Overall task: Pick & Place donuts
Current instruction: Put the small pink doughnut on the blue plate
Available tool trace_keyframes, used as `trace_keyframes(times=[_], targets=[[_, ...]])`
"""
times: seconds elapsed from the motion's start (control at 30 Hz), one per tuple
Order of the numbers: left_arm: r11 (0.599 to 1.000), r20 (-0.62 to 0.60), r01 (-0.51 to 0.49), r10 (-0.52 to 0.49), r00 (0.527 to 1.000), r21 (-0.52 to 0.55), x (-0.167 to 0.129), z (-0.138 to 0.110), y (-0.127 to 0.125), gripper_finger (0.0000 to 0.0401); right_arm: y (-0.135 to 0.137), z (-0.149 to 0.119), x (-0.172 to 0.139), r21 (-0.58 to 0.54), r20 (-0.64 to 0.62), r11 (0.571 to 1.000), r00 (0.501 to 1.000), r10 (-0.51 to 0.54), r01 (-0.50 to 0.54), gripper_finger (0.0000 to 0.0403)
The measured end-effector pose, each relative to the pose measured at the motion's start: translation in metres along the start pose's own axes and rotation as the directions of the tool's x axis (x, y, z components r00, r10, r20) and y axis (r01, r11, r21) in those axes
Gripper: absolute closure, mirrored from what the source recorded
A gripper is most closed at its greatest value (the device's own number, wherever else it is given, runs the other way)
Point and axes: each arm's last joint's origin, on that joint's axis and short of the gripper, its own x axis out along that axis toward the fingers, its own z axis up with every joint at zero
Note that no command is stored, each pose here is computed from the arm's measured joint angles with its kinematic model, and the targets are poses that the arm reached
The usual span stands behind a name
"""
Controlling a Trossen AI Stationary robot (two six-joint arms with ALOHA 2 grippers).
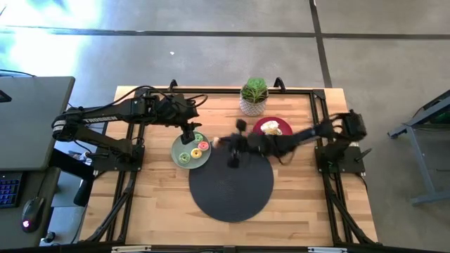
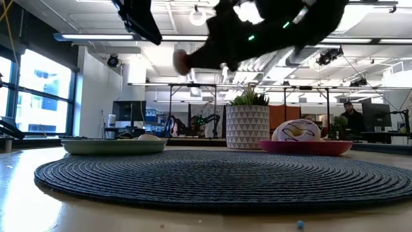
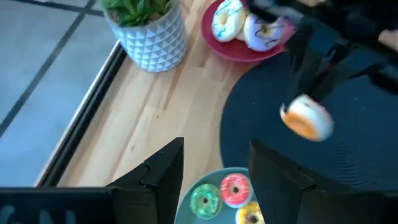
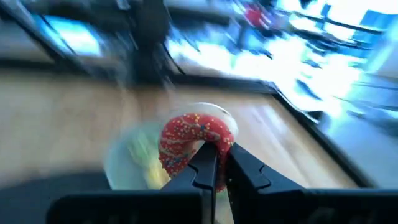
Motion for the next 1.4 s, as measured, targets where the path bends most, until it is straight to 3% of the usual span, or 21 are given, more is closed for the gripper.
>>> trace_keyframes(times=[0.1, 0.2, 0.4, 0.57, 0.87, 1.13, 1.4], targets=[[0.999, -0.017, -0.052, 0.053, 0.998, 0.007, 0.000, -0.002, 0.002, 0.0233, -0.030, -0.008, 0.029, 0.116, 0.068, 0.989, 0.995, 0.080, -0.087, 0.0388], [0.993, -0.057, -0.113, 0.114, 0.992, 0.021, 0.000, -0.006, 0.003, 0.0233, -0.046, -0.021, 0.063, 0.102, -0.001, 0.992, 0.997, 0.080, -0.079, 0.0393], [0.966, -0.115, -0.256, 0.260, 0.959, 0.041, -0.002, -0.013, 0.008, 0.0233, -0.043, -0.034, 0.132, 0.090, -0.142, 0.970, 0.961, 0.239, -0.228, 0.0392], [0.949, -0.166, -0.315, 0.313, 0.935, 0.010, -0.003, -0.018, 0.010, 0.0233, -0.036, -0.034, 0.169, 0.057, -0.252, 0.960, 0.927, 0.279, -0.273, 0.0383], [0.942, -0.227, -0.335, 0.322, 0.919, -0.017, -0.005, -0.025, 0.010, 0.0233, -0.033, -0.036, 0.187, 0.073, -0.363, 0.955, 0.884, 0.295, -0.288, 0.0376], [0.943, -0.287, -0.334, 0.320, 0.903, -0.001, -0.007, -0.031, 0.011, 0.0233, -0.033, -0.038, 0.186, 0.077, -0.385, 0.954, 0.874, 0.296, -0.289, 0.0307], [0.869, -0.384, -0.494, 0.446, 0.808, -0.031, -0.015, -0.045, 0.016, 0.0233, -0.033, -0.022, 0.182, 0.061, -0.358, 0.959, 0.891, 0.279, -0.275, 0.0257]])
